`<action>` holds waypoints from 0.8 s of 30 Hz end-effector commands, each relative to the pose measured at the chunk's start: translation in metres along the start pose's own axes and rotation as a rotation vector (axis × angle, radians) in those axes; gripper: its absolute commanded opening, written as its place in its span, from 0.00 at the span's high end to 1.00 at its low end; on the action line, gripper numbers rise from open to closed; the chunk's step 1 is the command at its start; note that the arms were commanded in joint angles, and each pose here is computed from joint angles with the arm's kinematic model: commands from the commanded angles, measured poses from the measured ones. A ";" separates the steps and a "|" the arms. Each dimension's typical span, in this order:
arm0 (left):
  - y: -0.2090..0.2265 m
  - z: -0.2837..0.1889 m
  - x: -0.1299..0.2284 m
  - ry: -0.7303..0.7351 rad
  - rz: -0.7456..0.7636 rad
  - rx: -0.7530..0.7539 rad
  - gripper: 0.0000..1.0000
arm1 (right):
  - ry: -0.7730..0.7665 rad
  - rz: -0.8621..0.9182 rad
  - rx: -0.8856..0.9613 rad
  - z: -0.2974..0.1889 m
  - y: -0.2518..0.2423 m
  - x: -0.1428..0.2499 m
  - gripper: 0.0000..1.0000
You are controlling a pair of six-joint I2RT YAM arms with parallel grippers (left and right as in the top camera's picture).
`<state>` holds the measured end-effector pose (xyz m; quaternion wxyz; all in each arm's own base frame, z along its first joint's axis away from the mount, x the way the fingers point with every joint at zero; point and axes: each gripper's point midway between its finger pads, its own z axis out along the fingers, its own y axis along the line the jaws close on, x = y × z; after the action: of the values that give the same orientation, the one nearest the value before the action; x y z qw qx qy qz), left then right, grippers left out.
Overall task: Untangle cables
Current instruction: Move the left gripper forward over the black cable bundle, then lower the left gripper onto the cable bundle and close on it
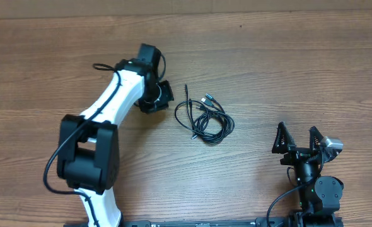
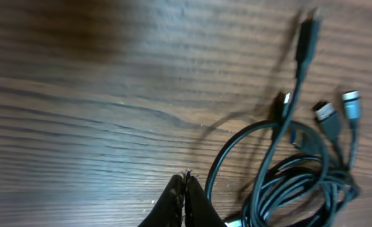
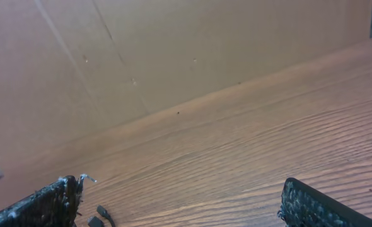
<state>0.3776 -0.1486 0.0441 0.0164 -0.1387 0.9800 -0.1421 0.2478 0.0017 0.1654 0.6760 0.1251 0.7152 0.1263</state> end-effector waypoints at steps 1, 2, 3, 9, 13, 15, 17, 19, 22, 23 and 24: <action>-0.007 0.004 0.000 0.003 0.004 -0.002 0.92 | 0.004 -0.003 0.000 0.001 -0.001 0.003 0.00; -0.008 0.005 0.001 0.006 0.007 -0.003 0.91 | 0.005 -0.003 0.000 0.001 -0.001 0.004 0.00; -0.008 0.005 0.003 0.009 0.009 -0.004 0.91 | 0.005 -0.003 0.000 0.001 -0.001 0.004 0.00; -0.014 0.007 0.011 0.019 0.032 -0.017 0.70 | 0.005 -0.003 0.000 0.001 -0.001 0.004 0.00; -0.018 0.009 0.013 0.015 0.042 -0.025 0.64 | 0.005 -0.003 0.000 0.001 -0.001 0.004 0.00; -0.017 0.009 0.013 0.007 0.031 -0.041 0.62 | 0.005 -0.003 0.000 0.001 -0.001 0.004 0.00; -0.017 0.010 0.014 0.001 0.025 -0.053 0.61 | 0.004 -0.003 0.000 0.001 -0.001 0.003 0.00; -0.019 0.011 0.016 0.002 0.025 -0.054 0.60 | 0.005 -0.003 0.000 0.001 -0.001 0.004 0.00; -0.021 0.012 0.021 0.010 0.035 -0.059 0.60 | 0.005 -0.003 0.000 0.001 -0.001 0.004 0.00; -0.021 0.012 0.022 0.012 0.038 -0.065 0.60 | 0.005 -0.003 0.000 0.001 -0.001 0.004 0.00; -0.021 0.012 0.023 0.011 0.041 -0.073 0.60 | 0.005 -0.003 0.000 0.001 -0.001 0.004 0.00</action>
<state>0.3598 -0.1743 0.0375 0.0032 -0.1154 0.9863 -0.1174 0.2478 0.0017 0.1655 0.6761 0.1252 0.7150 0.1265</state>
